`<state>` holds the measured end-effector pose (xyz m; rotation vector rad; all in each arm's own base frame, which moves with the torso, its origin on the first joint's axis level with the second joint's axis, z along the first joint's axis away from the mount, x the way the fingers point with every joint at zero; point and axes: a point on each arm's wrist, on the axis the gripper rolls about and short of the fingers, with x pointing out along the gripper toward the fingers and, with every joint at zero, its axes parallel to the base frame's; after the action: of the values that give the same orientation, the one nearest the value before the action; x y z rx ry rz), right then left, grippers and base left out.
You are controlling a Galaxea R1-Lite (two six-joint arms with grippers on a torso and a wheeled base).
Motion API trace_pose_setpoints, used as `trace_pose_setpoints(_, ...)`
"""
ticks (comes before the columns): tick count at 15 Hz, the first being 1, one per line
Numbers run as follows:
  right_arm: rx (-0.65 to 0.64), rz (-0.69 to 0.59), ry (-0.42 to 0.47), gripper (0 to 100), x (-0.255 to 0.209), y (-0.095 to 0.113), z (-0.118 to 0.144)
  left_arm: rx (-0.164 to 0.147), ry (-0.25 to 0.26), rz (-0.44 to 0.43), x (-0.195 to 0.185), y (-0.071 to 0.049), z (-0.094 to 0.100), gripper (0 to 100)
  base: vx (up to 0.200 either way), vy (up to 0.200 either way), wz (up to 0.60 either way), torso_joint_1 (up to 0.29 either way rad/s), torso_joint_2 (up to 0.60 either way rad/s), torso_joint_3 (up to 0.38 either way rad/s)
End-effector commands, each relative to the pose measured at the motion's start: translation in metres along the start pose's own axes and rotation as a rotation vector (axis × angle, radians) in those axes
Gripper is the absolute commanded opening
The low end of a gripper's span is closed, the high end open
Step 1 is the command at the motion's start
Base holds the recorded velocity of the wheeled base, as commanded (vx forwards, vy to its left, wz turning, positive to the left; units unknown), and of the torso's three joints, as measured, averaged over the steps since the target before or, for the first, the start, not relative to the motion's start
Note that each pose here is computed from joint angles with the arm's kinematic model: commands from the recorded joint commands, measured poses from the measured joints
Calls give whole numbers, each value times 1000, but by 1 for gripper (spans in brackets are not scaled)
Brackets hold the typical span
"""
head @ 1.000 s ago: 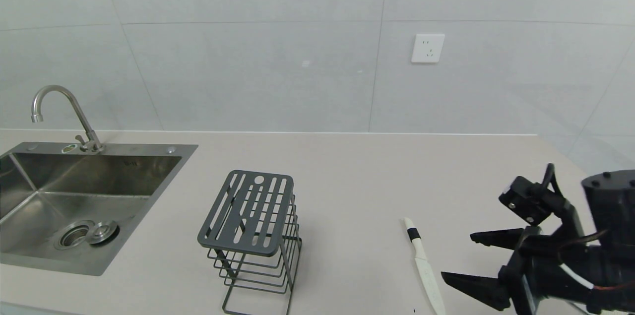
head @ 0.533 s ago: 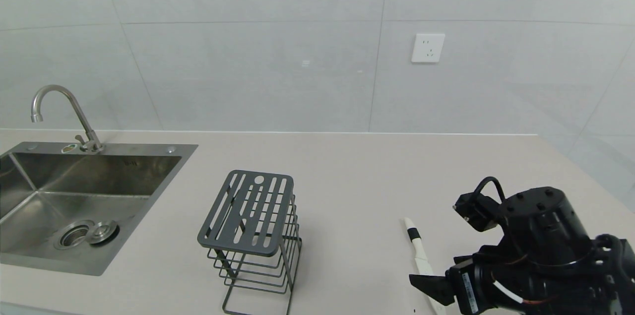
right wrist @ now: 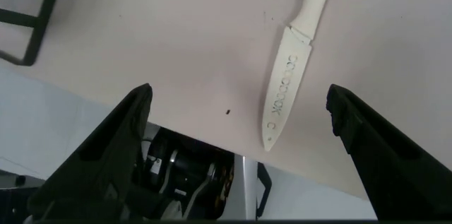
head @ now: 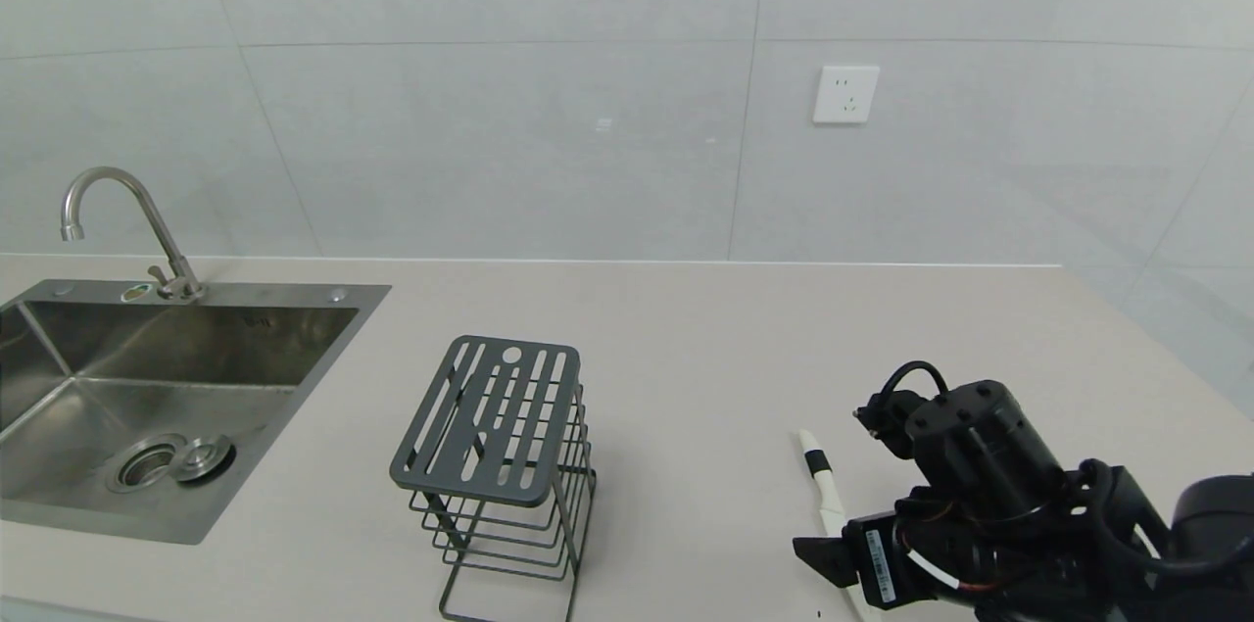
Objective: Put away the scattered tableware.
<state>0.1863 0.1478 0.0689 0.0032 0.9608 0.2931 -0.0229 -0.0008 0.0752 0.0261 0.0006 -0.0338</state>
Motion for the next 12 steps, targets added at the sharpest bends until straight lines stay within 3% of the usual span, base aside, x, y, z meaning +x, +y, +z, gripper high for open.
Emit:
trace_pose_setpoints(1, 11, -74, 26, 100, 13, -6, -2, 0, 2, 0, 0, 0, 0, 100, 0, 0, 0, 0, 0, 0)
trace_pose_setpoints(6, 55, -149, 39, 100, 31, -18, 6, 0, 2, 0, 0, 0, 0, 100, 0, 0, 0, 0, 0, 0)
trace_pose_setpoints(8, 45, -163, 73, 100, 45, -17, 4, 0, 2, 0, 0, 0, 0, 100, 0, 0, 0, 0, 0, 0)
trace_pose_setpoints(12, 41, -156, 52, 100, 68, -10, 12, 0, 0, -1, 0, 0, 0, 100, 0, 0, 0, 0, 0, 0)
